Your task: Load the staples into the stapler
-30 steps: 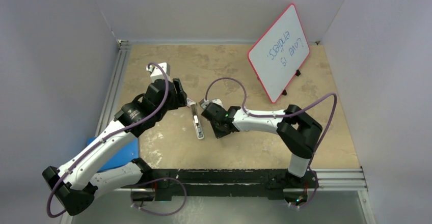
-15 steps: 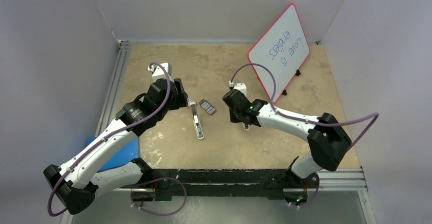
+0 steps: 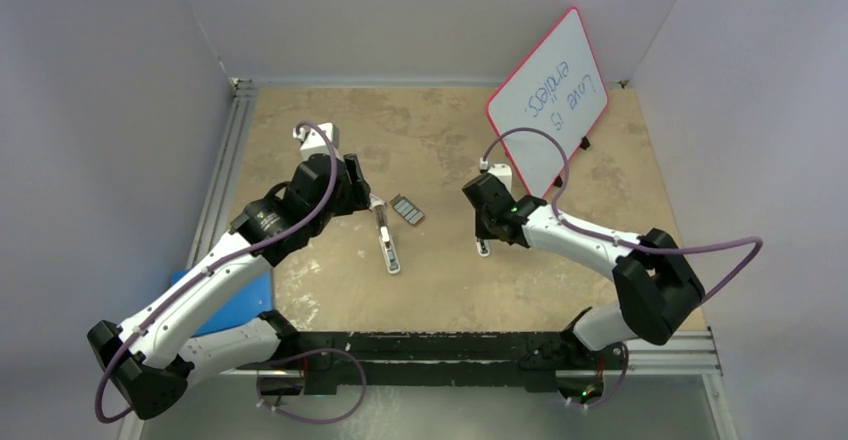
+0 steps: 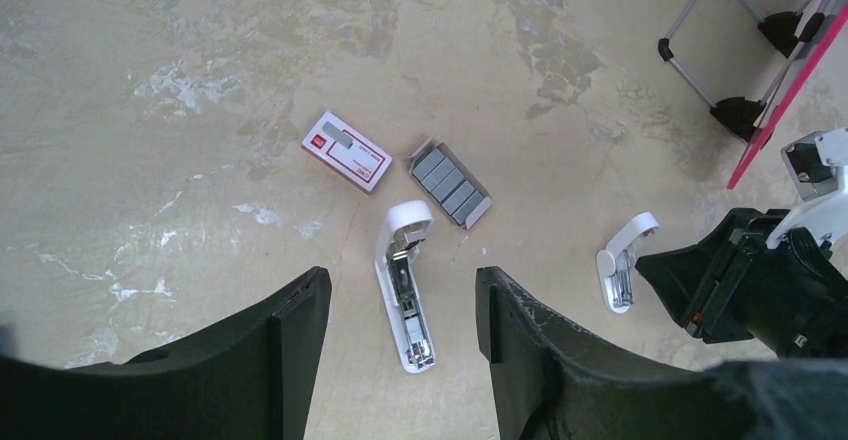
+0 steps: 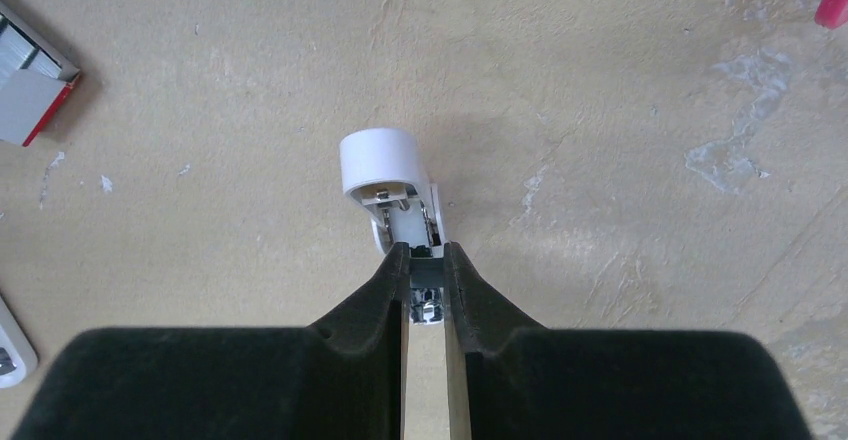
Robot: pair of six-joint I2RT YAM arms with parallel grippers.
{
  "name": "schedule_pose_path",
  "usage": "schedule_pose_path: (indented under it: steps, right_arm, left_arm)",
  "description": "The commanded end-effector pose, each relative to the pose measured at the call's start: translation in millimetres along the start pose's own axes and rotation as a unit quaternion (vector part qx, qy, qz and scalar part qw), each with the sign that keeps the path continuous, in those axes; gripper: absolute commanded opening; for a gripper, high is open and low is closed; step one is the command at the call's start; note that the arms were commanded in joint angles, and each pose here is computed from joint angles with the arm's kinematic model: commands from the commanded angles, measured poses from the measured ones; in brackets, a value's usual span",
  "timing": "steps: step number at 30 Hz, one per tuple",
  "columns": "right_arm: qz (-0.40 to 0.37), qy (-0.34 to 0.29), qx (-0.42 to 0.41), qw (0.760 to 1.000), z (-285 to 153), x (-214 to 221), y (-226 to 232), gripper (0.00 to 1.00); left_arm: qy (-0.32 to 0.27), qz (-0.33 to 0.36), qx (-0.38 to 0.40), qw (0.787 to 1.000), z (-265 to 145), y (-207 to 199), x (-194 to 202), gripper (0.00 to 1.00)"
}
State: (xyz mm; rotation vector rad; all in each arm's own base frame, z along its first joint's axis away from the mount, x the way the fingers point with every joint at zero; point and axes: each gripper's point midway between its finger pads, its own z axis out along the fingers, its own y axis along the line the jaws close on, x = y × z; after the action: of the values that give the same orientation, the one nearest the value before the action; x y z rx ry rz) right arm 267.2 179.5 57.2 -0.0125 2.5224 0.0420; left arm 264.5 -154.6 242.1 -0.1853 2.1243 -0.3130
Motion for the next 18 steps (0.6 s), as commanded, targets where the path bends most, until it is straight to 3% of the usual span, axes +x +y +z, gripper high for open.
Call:
schedule_pose_path:
  steps: [1, 18]
  right_arm:
    - [0.012, -0.008, -0.017, 1.0, -5, -5, 4, 0.14]
    - [0.001, 0.026, -0.009, 1.0, 2, 14, -1, 0.14]
  left_arm:
    - [-0.015, -0.005, 0.014, 1.0, 0, -7, -8, 0.55]
    - [-0.014, -0.004, 0.015, 1.0, 0, -8, -9, 0.55]
